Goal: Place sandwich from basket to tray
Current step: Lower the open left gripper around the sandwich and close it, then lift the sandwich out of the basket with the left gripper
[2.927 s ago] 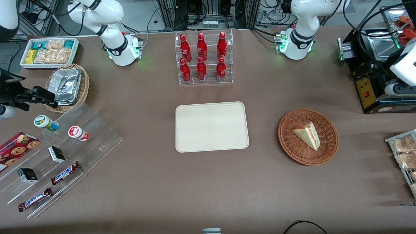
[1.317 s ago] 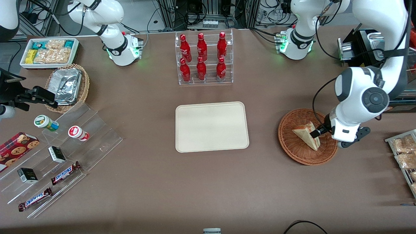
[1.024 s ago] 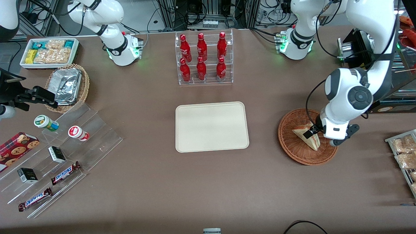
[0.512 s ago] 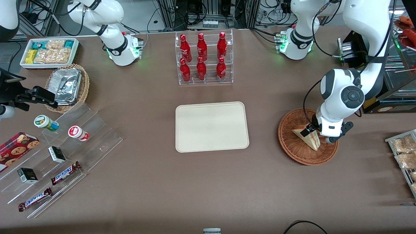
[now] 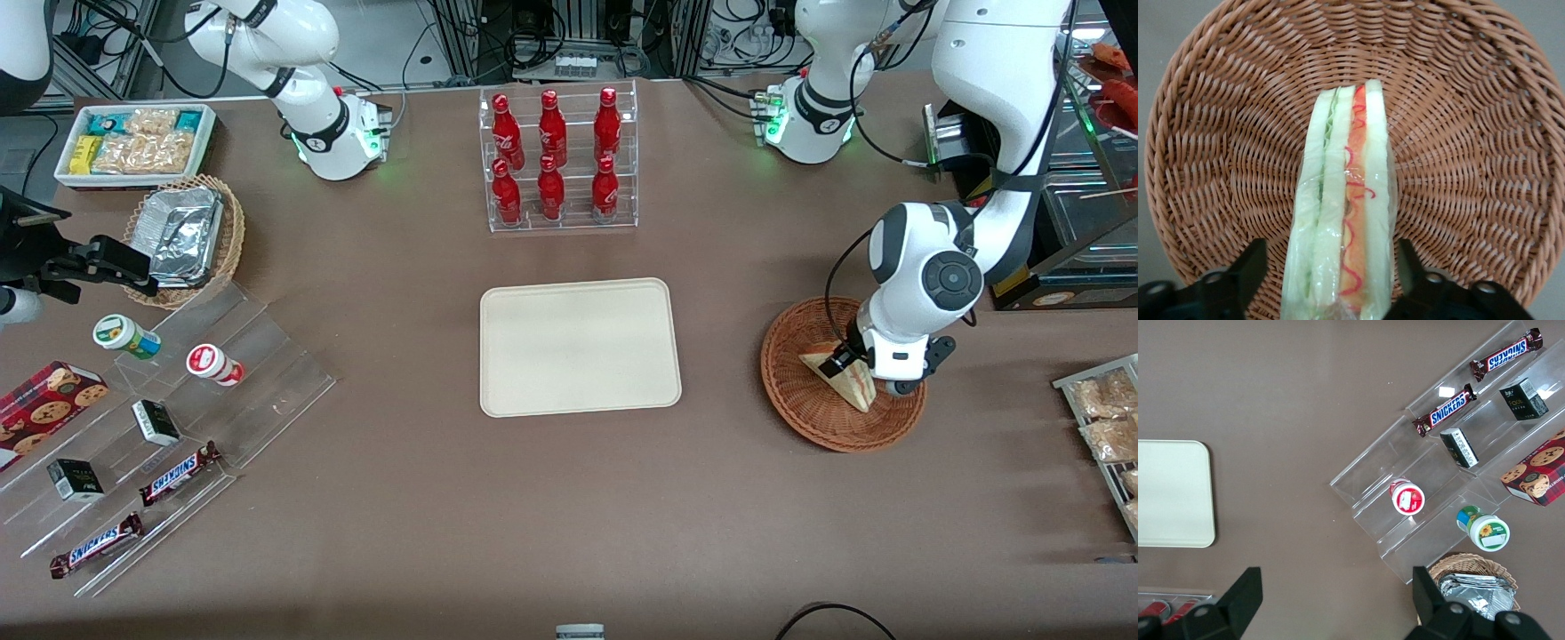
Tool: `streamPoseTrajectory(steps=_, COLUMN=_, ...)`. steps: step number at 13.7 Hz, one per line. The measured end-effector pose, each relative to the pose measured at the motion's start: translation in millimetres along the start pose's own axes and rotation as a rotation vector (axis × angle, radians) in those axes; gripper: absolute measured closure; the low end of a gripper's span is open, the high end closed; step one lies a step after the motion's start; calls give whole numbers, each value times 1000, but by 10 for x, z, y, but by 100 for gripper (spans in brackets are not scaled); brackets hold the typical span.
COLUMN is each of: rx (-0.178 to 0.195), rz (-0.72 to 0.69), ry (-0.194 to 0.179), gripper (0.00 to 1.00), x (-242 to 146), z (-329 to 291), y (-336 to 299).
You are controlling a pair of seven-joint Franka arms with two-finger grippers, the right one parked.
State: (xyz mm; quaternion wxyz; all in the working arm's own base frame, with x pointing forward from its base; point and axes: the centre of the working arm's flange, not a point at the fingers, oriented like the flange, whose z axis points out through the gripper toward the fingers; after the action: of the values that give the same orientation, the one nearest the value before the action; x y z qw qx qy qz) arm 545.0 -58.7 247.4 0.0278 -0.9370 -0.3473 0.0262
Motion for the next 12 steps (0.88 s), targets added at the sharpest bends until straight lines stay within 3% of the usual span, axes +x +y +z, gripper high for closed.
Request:
streamPoseTrajectory(steps=4, rx=-8, rz=-10, ry=7, gripper=63, x=25, z=-36, y=24)
streamPoseTrajectory(steps=6, rx=8, rz=-7, ry=-3, gripper=68, x=63, z=-174, y=48)
streamPoseTrajectory(steps=9, rx=79, rz=13, ry=-53, gripper=79, x=156, z=-791, y=135)
streamPoseTrajectory(steps=12, rx=88, rz=67, ry=-51, gripper=82, x=54, z=-1536, y=351)
